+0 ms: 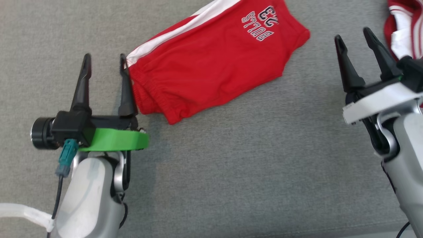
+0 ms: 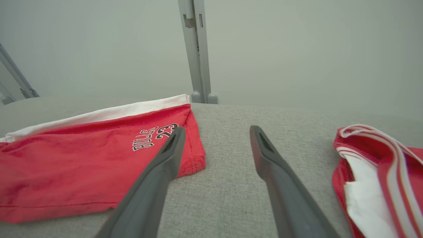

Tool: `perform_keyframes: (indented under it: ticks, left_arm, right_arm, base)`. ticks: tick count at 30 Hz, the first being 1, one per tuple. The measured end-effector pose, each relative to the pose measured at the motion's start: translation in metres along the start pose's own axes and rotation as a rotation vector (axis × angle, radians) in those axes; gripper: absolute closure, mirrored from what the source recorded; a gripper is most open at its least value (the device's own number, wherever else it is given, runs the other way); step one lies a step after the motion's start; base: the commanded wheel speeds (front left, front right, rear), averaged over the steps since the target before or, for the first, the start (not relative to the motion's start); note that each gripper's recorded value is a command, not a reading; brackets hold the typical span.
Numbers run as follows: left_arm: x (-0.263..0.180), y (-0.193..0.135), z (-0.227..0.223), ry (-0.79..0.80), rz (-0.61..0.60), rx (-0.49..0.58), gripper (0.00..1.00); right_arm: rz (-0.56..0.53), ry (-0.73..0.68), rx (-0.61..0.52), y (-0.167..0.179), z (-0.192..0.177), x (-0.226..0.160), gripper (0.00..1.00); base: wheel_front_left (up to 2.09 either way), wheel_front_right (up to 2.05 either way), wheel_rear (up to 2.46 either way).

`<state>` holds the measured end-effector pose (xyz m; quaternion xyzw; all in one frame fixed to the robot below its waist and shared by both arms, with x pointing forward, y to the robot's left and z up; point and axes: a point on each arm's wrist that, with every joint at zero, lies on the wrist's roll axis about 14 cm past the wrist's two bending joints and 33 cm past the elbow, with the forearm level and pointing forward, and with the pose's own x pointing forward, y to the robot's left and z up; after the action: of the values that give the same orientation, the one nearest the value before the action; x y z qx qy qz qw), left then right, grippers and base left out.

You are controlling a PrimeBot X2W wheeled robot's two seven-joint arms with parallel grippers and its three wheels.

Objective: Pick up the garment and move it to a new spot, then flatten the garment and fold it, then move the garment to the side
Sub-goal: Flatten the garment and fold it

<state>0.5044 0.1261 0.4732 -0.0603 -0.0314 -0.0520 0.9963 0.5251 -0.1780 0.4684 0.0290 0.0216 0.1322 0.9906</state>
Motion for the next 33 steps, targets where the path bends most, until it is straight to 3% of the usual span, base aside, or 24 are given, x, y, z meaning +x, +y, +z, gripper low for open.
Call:
perform_keyframes:
  ticks: [10, 20, 21, 23, 27, 33]
  left_arm:
    - [0.003, 0.012, -0.008, 0.011, 0.019, 0.008, 0.00]
    - [-0.001, 0.022, -0.016, 0.036, 0.044, 0.023, 0.00]
    - [-0.001, 0.022, -0.016, 0.034, 0.044, 0.022, 0.00]
    - [0.000, 0.021, -0.015, 0.032, 0.042, 0.024, 0.00]
    - [0.000, 0.021, -0.013, 0.027, 0.042, 0.029, 0.00]
    - [-0.004, 0.020, -0.009, 0.023, 0.042, 0.032, 0.00]
  right_arm:
    - [0.166, 0.197, 0.002, 0.051, -0.065, 0.067, 0.00]
    - [0.133, 0.379, -0.001, 0.048, -0.109, 0.084, 0.00]
    - [0.135, 0.408, 0.011, 0.050, -0.111, 0.084, 0.23]
    - [0.140, 0.444, 0.024, 0.054, -0.112, 0.083, 1.00]
    - [0.161, 0.522, 0.068, 0.063, -0.115, 0.078, 1.00]
    - [0.152, 0.510, 0.130, 0.063, -0.106, 0.065, 1.00]
  base:
    - [0.00, 0.00, 0.00]
    - [0.00, 0.00, 0.00]
    - [0.00, 0.00, 0.00]
    - [0.00, 0.00, 0.00]
    - [0.00, 0.00, 0.00]
    - [0.00, 0.00, 0.00]
